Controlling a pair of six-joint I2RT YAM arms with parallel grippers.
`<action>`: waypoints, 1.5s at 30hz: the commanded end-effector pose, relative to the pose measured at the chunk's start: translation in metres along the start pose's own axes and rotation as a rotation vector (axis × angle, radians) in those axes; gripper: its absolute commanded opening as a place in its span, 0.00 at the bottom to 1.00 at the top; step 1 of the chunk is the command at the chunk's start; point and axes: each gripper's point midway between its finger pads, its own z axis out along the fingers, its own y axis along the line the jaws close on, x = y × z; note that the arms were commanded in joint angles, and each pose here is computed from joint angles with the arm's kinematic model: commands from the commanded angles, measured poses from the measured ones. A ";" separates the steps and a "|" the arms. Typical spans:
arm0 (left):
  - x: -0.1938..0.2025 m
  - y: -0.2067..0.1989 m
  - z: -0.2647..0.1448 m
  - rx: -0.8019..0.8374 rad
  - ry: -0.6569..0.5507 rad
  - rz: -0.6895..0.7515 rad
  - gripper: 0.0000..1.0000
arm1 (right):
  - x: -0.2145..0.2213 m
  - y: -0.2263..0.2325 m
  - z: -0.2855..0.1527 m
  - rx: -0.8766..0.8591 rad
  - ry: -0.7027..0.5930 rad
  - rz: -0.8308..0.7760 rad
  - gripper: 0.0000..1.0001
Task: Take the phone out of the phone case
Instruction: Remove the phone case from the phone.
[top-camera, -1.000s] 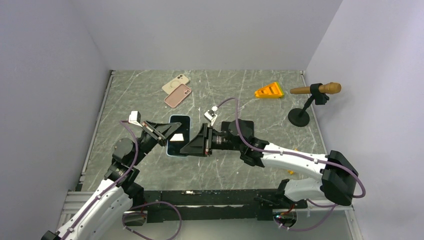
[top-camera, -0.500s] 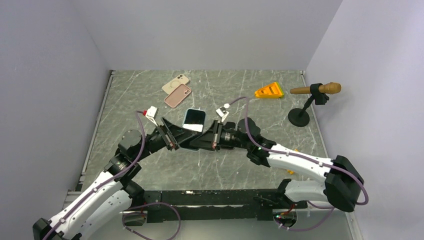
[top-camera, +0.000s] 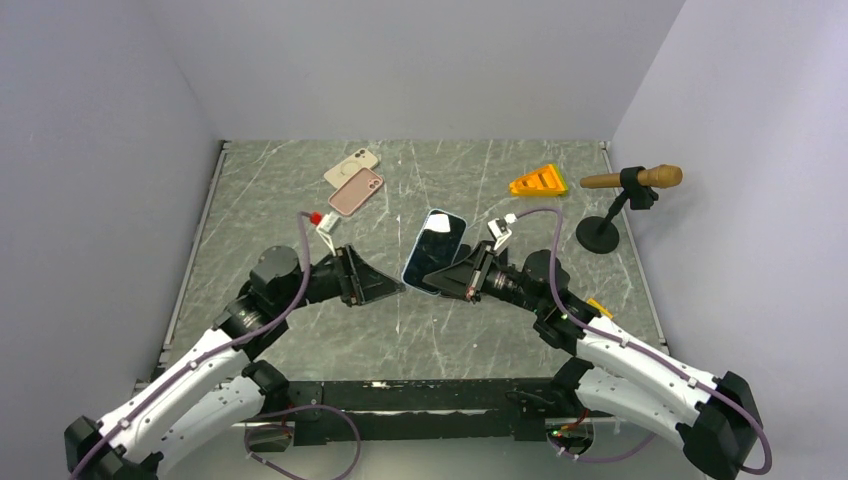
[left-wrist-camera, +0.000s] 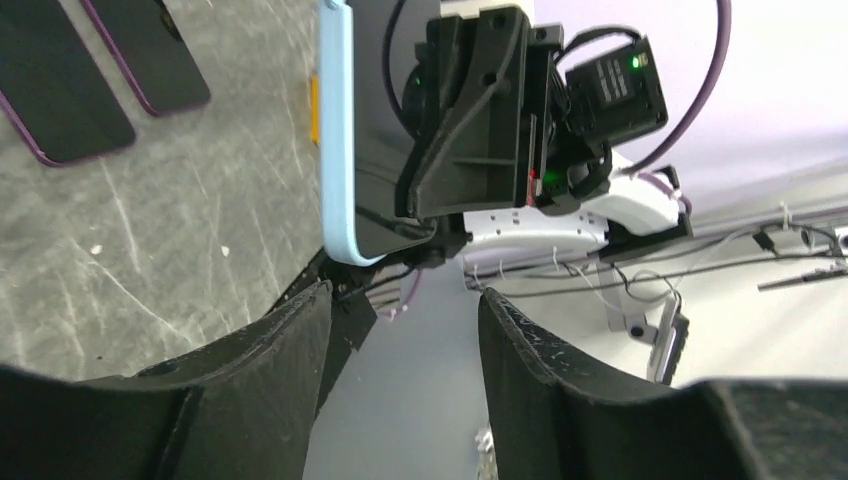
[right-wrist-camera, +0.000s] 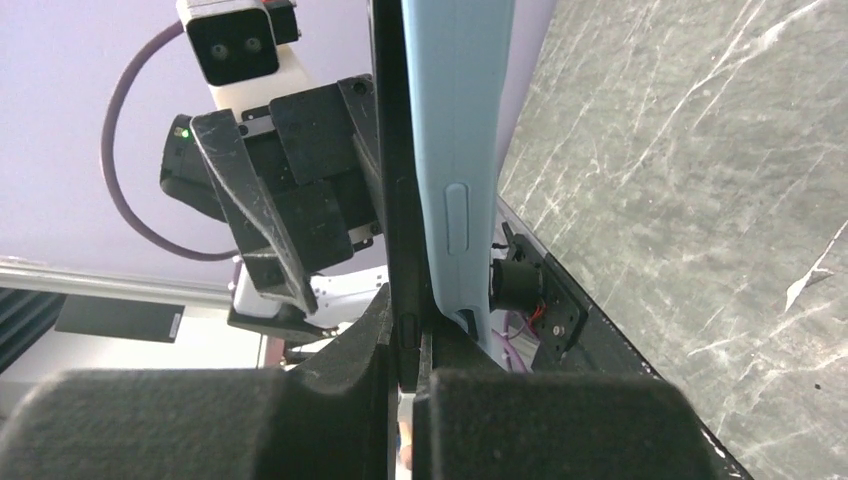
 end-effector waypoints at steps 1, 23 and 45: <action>0.010 -0.028 0.007 0.129 0.071 0.093 0.58 | -0.009 0.042 -0.006 -0.123 -0.023 -0.076 0.00; 0.017 -0.014 0.024 0.089 0.114 0.084 0.51 | 0.000 0.065 -0.019 -0.191 0.029 -0.100 0.00; 0.006 0.025 0.020 -0.093 0.256 0.472 0.00 | 0.034 0.103 -0.041 -0.456 0.239 -0.072 0.00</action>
